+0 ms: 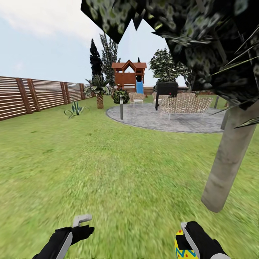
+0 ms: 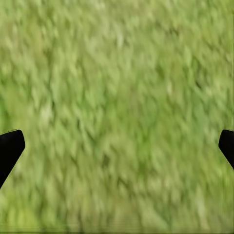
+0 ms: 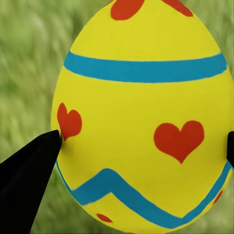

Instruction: Take the three Easter eggs out of the wicker basket on the lawn in the garden, then place them on the lawn next to a single tree (choose any tree) so that all three eggs are next to the same tree and none are left in the basket.

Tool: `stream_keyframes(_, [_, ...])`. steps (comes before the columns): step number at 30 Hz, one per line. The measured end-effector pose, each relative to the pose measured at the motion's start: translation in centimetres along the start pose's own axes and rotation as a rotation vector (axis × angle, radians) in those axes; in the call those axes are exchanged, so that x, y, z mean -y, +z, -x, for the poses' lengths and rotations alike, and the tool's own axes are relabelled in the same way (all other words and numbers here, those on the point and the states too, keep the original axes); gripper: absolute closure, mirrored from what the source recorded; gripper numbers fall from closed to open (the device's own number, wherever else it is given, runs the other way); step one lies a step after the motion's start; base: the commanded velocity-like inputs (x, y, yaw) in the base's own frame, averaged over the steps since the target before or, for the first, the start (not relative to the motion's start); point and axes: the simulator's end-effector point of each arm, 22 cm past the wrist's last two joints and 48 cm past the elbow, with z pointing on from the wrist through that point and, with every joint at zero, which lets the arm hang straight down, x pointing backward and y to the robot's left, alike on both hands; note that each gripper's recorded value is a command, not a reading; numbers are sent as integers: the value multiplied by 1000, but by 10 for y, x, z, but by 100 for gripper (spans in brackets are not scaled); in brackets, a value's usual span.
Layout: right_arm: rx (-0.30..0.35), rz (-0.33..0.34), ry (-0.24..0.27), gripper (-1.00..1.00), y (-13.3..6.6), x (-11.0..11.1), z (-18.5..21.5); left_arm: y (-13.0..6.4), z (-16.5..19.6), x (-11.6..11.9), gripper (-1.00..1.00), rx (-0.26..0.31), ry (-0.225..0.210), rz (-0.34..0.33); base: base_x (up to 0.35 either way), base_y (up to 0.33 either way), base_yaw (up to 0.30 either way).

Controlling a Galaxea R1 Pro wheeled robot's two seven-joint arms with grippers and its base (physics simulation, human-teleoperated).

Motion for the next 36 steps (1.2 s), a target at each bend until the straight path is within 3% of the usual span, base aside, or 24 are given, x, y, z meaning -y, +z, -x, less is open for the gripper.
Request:
stream_keyframes(4, [-16,2,1,100,6,-1,-5,8,-19,-3,-100,-45,-5,6,0,0,0])
stream_keyframes(36, [-145,3,-12,100,52,-6,-51,43,-77,-14,-100,-174,-20,25,0,0,0])
